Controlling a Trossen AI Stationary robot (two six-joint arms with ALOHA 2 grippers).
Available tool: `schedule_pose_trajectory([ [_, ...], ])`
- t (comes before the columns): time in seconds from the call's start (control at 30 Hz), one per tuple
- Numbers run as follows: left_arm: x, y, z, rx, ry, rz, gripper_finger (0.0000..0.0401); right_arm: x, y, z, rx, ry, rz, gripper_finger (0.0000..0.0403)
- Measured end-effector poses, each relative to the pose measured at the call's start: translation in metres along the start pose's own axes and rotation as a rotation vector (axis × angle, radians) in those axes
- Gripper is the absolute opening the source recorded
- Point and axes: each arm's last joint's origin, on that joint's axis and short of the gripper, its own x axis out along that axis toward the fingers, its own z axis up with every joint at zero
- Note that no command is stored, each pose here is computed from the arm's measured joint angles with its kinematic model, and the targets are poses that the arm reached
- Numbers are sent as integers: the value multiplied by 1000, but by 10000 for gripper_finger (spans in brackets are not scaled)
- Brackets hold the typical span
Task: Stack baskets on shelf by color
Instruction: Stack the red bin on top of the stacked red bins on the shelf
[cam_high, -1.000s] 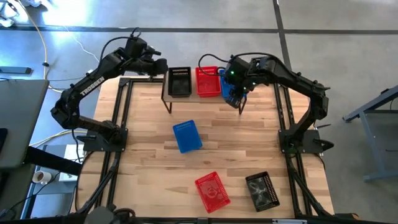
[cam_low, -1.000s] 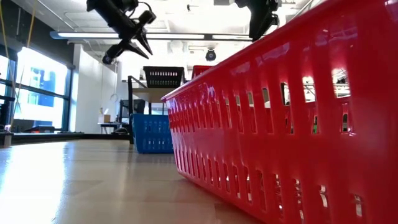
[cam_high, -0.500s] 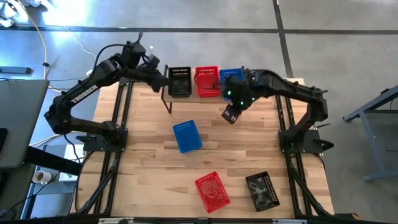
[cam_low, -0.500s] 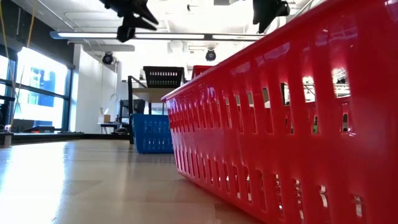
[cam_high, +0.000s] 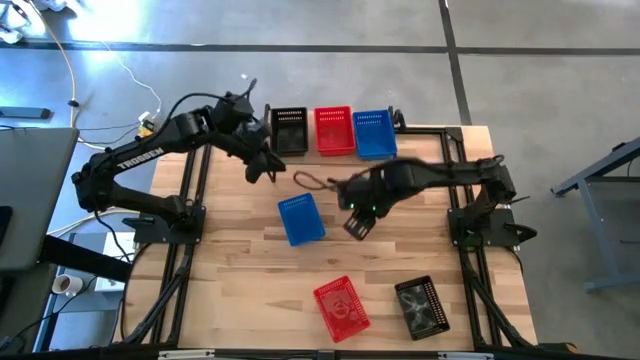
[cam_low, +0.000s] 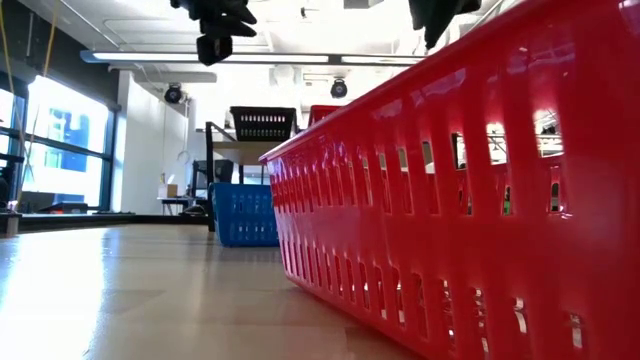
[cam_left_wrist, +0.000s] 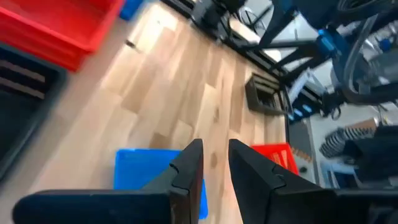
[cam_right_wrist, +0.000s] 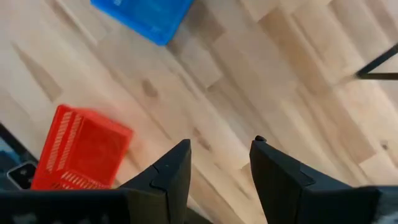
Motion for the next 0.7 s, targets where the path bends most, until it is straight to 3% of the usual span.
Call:
schedule_pose_trajectory([
  [0.37, 6, -5, -6, -14, 35, -16, 69, 7, 35, -33, 11, 68, 17, 149],
  [0.7, -33, -22, -12, -35, -90, -17, 69, 3, 67, -84, 19, 92, 31, 149],
])
